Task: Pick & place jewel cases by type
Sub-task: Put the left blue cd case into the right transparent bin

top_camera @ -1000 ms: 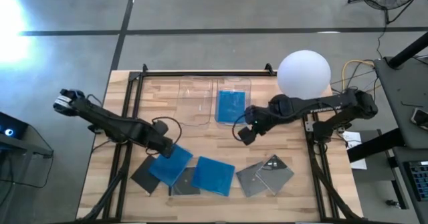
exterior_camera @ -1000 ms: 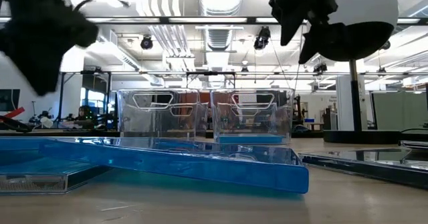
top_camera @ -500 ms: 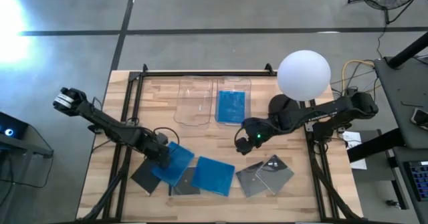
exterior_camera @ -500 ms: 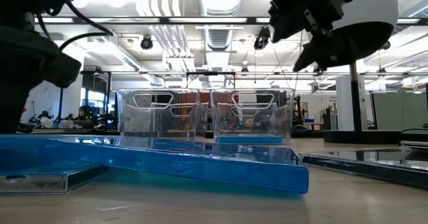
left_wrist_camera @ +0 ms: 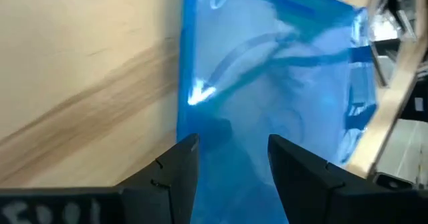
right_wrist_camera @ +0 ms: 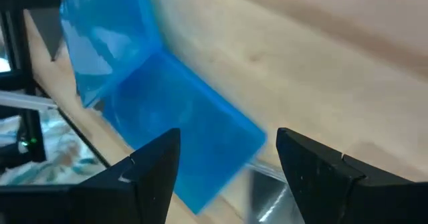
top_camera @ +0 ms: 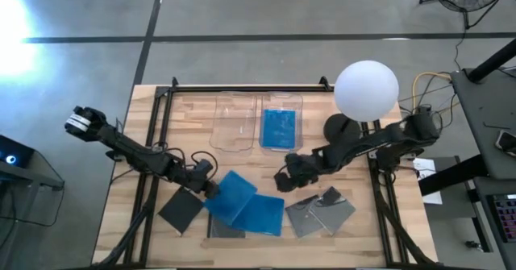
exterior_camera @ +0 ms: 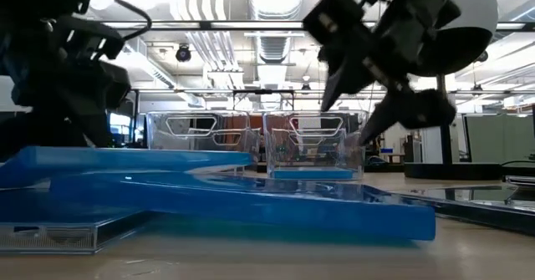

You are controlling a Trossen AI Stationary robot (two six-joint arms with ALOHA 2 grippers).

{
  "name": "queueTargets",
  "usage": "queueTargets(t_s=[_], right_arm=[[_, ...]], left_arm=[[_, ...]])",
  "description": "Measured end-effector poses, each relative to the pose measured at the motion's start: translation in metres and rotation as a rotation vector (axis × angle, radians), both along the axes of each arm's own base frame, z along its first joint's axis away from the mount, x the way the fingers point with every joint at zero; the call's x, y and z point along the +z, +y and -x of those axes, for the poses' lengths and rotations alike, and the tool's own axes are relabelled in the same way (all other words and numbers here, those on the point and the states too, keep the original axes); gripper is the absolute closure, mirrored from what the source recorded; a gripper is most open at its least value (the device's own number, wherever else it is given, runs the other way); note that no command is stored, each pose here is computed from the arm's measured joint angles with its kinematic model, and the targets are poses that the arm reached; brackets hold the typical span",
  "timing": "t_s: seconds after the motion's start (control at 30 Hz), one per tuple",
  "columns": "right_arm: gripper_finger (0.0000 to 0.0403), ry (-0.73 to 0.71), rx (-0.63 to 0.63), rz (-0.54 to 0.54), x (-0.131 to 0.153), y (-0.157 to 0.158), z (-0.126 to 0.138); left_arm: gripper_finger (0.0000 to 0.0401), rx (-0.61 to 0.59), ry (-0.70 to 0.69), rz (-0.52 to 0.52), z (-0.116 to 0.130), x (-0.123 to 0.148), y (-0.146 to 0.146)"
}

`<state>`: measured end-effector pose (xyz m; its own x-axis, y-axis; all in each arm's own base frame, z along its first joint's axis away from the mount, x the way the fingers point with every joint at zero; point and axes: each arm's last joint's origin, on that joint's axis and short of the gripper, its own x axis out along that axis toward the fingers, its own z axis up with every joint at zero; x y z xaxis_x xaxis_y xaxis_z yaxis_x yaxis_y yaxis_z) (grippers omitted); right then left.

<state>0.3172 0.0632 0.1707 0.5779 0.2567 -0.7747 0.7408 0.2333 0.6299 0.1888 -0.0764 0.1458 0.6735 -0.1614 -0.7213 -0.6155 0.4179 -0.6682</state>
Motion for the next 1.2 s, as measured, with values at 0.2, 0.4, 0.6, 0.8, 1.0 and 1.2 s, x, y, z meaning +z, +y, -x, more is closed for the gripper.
queueTargets(t_s=[0.2,0.4,0.6,0.8,1.0,1.2], right_arm=[[0.0161,-0.075,-0.039,-0.029,-0.021,0.011,-0.025],[0.0161,-0.088,-0.046,-0.019,-0.03,0.012,-0.044],[0.0161,-0.104,-0.054,-0.017,-0.043,0.014,-0.067],[0.0161,-0.137,-0.044,-0.005,-0.047,0.011,-0.093],[0.0161,-0.199,-0.032,0.019,-0.033,0.006,-0.108],[0.0171,-0.232,-0.033,0.034,-0.025,-0.001,-0.115]], left_arm=[[0.0241,-0.011,0.016,0.009,0.003,-0.004,0.0],[0.0241,-0.022,0.016,0.014,0.004,-0.005,0.0],[0.0241,-0.037,-0.032,0.025,0.001,-0.002,-0.002],[0.0241,-0.049,-0.028,0.012,0.002,-0.004,-0.002],[0.0241,-0.085,-0.04,-0.003,0.002,-0.003,-0.003],[0.0241,-0.1,-0.076,-0.015,0.0,-0.001,-0.004]])
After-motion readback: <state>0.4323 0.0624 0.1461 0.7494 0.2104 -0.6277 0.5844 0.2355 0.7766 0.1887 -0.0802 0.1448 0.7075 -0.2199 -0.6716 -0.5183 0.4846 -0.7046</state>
